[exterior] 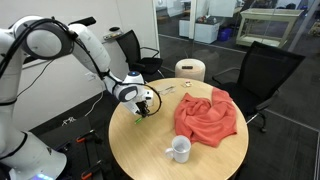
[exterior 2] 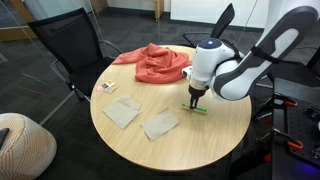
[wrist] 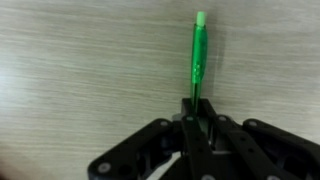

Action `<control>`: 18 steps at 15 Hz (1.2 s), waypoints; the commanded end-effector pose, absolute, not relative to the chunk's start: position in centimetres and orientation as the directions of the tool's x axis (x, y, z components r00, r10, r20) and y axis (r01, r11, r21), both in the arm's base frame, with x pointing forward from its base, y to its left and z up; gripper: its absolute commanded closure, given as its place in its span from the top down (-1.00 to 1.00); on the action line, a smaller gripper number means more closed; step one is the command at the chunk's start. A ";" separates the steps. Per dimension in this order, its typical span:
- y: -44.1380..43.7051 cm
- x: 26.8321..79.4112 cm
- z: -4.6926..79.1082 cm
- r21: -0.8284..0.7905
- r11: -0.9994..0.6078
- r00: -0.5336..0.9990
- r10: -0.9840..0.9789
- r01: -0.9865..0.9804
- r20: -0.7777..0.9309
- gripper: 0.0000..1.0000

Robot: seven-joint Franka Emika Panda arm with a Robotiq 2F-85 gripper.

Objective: Move the green pen slightly away

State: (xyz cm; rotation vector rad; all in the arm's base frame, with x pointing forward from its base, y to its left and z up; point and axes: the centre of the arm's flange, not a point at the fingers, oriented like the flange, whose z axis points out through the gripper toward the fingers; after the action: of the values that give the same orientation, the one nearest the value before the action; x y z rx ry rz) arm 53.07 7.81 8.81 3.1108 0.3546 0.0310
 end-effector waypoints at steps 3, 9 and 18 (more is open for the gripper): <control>7.9 56.1 13.1 -0.047 -0.999 0.993 -0.012 -0.007 0.122 -0.94; 6.3 61.1 14.1 -0.086 -0.953 0.931 -0.303 -0.292 0.204 -0.94; 4.6 65.2 10.1 -0.156 -0.868 0.840 -0.496 -0.471 0.222 -0.94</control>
State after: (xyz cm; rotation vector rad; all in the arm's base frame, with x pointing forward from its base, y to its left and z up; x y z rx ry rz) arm 63.44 4.29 11.86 3.1197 -0.7301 0.3663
